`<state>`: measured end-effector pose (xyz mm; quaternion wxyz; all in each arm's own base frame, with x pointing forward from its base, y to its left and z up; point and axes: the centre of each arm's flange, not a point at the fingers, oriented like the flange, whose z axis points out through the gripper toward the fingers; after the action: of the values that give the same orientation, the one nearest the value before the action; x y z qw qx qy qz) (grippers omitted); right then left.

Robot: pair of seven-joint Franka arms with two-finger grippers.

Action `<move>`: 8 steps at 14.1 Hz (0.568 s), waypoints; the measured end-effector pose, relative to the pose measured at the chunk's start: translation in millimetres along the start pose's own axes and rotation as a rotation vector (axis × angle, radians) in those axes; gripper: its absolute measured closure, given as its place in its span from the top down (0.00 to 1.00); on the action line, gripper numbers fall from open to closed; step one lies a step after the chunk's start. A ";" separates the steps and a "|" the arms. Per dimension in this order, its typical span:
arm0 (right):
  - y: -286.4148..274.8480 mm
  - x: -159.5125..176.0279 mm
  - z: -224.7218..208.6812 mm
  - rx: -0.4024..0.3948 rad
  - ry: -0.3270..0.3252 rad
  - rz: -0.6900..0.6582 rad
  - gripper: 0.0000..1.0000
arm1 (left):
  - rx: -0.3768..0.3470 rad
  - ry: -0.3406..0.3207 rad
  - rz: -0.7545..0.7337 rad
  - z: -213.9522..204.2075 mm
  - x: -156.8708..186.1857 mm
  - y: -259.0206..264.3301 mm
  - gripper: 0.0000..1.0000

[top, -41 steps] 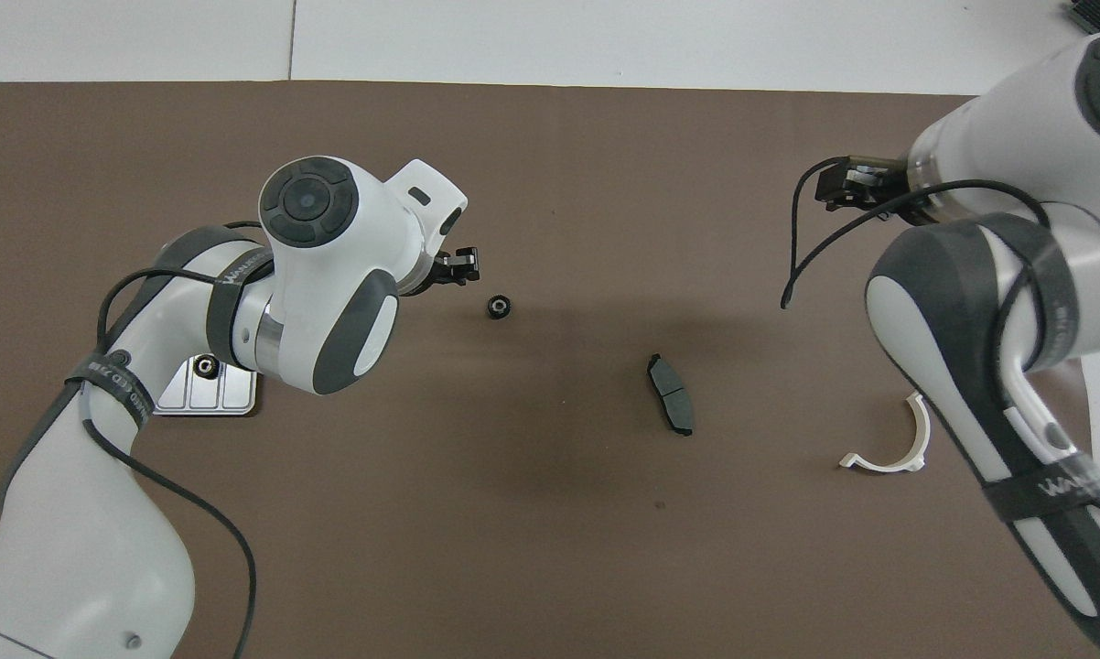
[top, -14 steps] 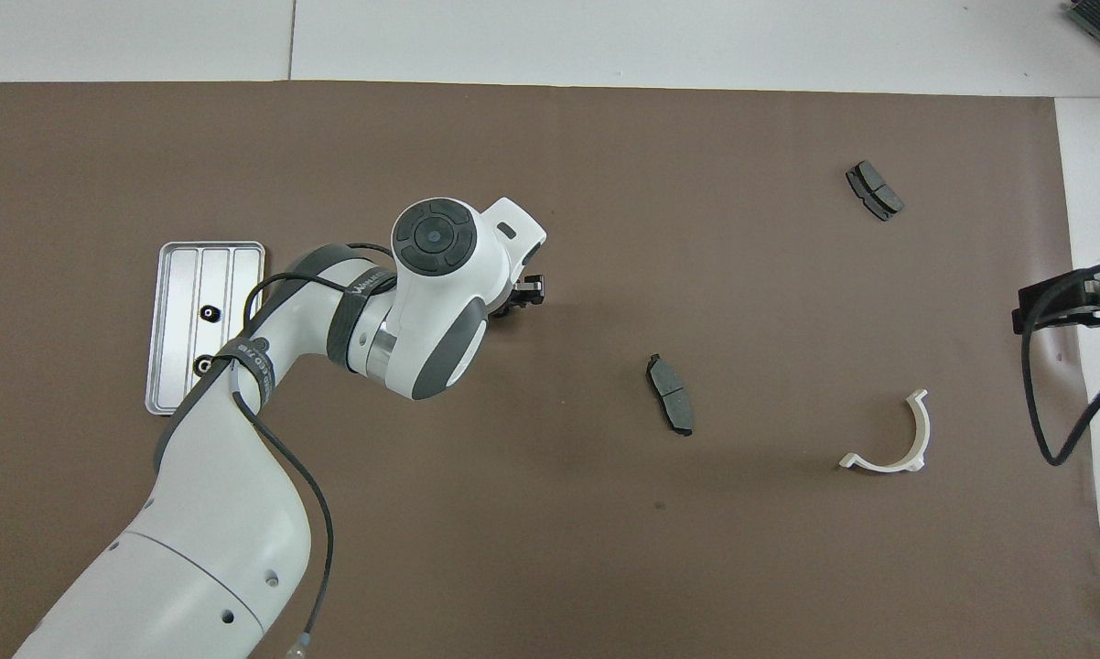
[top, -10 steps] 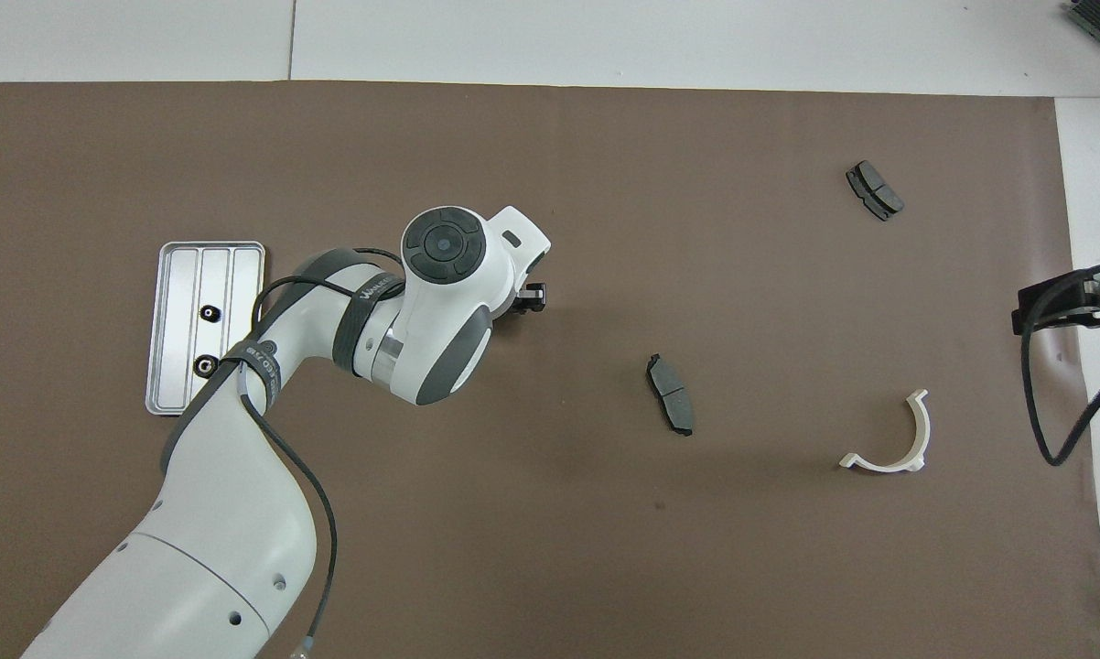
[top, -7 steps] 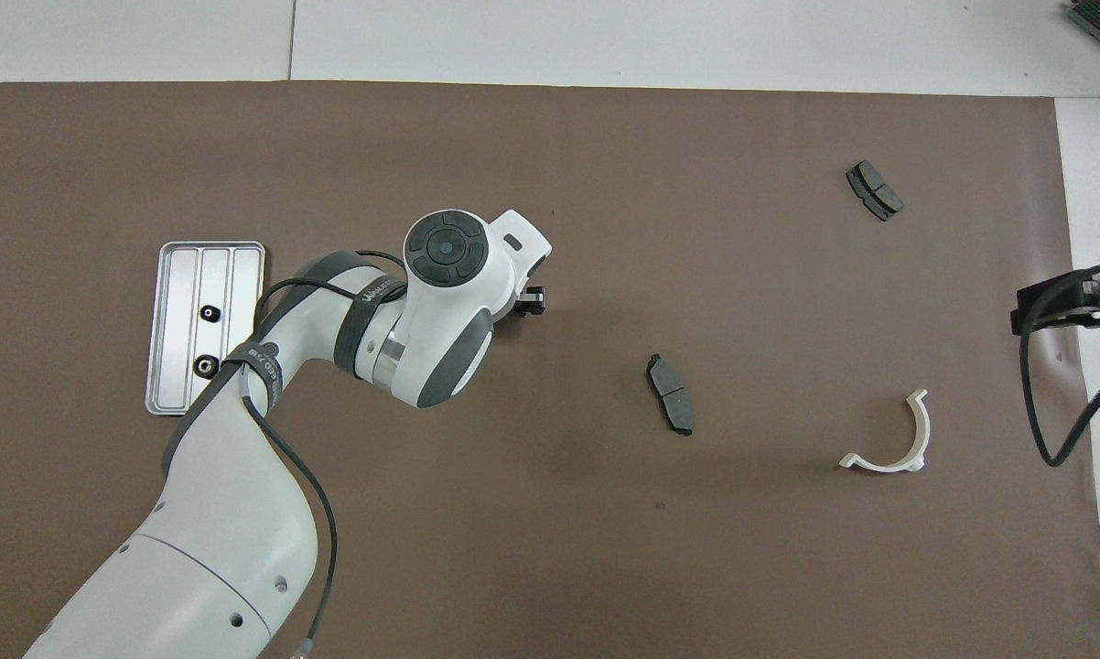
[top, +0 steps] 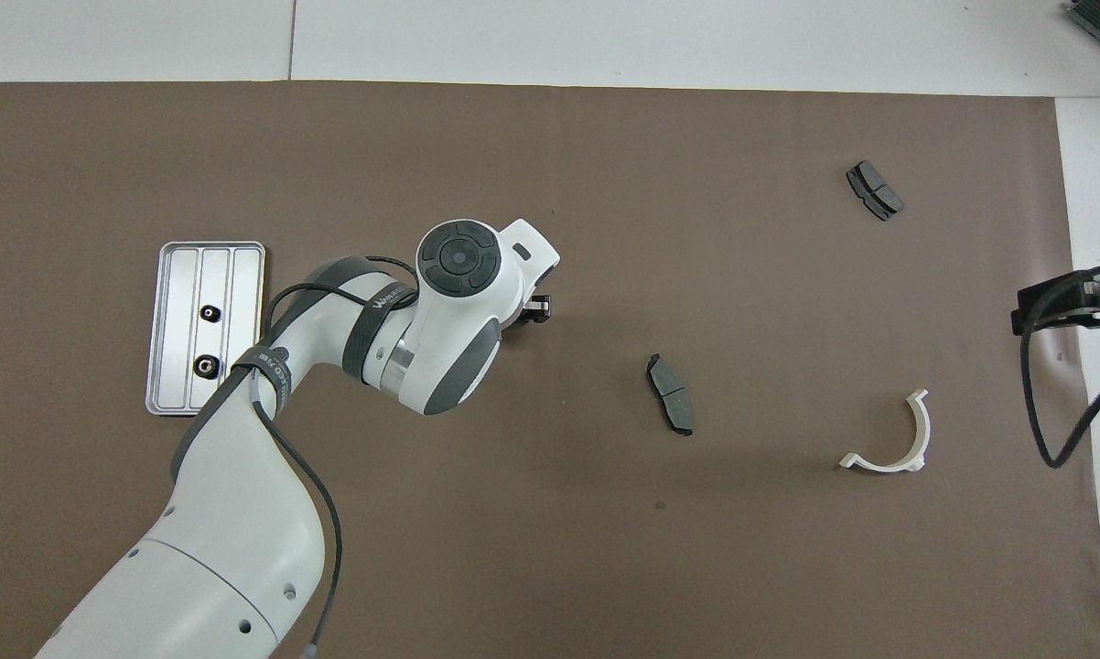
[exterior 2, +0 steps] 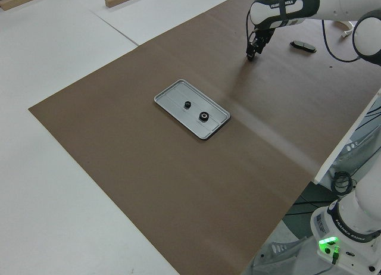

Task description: Pick bearing gear from pile to tray

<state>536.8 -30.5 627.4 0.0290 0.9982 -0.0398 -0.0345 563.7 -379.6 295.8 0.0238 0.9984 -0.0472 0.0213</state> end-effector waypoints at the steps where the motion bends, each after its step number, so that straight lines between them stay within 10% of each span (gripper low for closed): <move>1: 0.0 0.0 0.0 0.000 0.000 0.000 1.00 | 0.004 0.002 0.004 0.2 0.0 -0.2 0.62; 8: -4.3 4.5 -3.9 0.044 0.042 -0.002 1.00 | 0.027 0.038 0.040 -1.9 2.2 0.0 0.55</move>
<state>541.8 -26.3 630.8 0.0080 0.9991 -0.0390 -0.0125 565.8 -379.7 297.8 0.0106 0.9969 -0.0663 0.0415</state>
